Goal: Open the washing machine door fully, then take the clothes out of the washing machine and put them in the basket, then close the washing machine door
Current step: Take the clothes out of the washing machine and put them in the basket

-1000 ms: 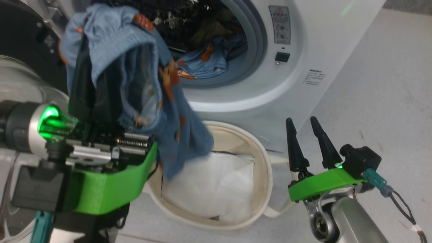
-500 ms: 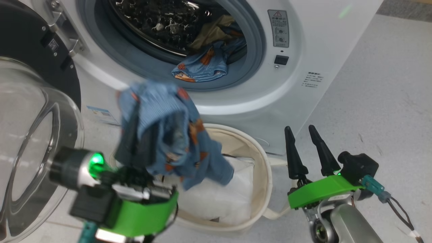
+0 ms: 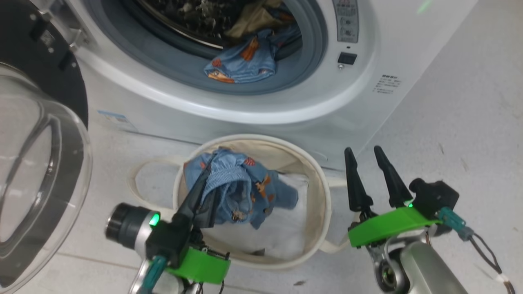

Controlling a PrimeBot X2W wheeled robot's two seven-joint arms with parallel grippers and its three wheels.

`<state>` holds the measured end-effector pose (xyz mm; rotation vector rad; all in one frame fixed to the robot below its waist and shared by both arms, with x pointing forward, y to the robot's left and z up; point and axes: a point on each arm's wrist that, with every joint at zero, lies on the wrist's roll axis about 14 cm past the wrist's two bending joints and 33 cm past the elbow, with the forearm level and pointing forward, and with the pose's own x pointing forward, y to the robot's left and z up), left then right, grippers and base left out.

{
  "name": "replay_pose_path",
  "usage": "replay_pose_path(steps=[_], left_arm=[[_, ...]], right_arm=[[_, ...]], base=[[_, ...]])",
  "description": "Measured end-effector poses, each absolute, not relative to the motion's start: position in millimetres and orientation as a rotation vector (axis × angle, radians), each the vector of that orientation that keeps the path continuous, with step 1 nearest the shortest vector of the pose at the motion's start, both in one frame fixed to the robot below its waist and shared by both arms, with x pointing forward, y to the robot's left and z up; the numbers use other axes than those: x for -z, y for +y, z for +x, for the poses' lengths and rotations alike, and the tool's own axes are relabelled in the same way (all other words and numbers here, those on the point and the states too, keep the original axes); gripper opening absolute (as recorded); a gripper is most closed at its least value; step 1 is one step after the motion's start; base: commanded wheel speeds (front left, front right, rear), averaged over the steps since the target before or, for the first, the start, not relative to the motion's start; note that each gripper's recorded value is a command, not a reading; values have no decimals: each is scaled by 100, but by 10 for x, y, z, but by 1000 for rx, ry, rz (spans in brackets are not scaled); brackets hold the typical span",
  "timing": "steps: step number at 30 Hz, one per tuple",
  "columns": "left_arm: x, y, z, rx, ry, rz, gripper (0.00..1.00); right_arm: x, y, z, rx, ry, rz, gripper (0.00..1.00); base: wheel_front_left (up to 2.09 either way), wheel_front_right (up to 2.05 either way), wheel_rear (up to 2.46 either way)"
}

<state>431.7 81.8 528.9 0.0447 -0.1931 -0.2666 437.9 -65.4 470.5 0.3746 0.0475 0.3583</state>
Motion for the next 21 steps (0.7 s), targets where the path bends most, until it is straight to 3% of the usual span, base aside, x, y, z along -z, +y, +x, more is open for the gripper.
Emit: replay_pose_path(steps=[14, 21], left_arm=[[-3854, 577, 4821, 361, 198, 95, 0], [-3405, 435, 4957, 406, 300, 105, 0]], right_arm=[[-4420, -879, 4684, -293, 76, 357, 100], [-4245, -1024, 4793, -255, 98, 339, 100]], base=[[0, 0, 0], [0, 0, 0]])
